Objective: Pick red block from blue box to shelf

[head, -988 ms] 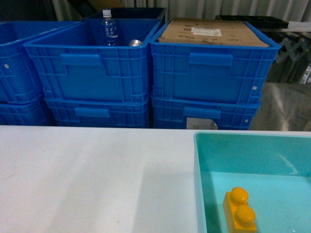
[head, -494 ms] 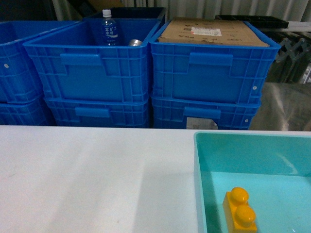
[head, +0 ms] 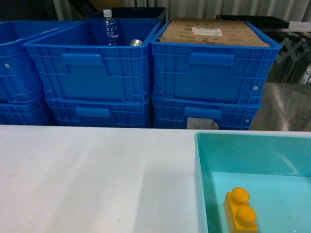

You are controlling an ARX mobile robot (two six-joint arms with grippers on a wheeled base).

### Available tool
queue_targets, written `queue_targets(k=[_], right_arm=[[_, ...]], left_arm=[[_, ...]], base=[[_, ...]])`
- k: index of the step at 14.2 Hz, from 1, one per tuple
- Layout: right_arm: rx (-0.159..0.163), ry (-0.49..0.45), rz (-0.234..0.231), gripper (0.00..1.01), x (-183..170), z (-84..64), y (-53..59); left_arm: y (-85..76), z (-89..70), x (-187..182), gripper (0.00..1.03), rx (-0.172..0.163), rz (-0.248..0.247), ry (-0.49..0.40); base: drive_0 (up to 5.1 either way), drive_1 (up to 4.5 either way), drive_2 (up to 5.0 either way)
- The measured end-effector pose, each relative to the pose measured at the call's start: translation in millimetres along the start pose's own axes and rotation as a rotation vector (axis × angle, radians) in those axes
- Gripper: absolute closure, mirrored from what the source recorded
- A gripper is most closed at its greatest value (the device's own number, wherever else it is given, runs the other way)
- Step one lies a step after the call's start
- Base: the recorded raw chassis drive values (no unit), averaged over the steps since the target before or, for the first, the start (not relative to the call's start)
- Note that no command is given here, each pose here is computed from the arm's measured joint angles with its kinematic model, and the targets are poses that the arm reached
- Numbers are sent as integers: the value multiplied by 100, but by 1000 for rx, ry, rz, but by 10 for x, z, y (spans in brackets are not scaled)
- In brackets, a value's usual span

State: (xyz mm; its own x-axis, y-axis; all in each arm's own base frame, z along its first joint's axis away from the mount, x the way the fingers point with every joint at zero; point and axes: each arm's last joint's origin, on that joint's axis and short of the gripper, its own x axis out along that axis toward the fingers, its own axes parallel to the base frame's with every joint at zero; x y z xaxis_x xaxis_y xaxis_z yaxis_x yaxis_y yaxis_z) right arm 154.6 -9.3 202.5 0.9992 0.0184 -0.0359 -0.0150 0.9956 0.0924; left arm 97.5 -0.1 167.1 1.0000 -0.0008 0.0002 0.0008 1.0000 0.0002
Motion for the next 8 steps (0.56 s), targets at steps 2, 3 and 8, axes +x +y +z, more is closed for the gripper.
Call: queue_targets(k=[2, 3, 8], right_arm=[[-6, -18, -11, 75, -89, 13, 13], [-4, -8, -12, 75, -133, -30, 12], [-2, 7, -8, 75, -234, -99, 14]], left_arm=[[0, 0, 0, 5, 0, 0, 0], [0, 0, 0, 5, 0, 0, 0], [0, 0, 0, 5, 0, 0, 0]], base=[[0, 0, 0], [0, 0, 0], [0, 0, 0]])
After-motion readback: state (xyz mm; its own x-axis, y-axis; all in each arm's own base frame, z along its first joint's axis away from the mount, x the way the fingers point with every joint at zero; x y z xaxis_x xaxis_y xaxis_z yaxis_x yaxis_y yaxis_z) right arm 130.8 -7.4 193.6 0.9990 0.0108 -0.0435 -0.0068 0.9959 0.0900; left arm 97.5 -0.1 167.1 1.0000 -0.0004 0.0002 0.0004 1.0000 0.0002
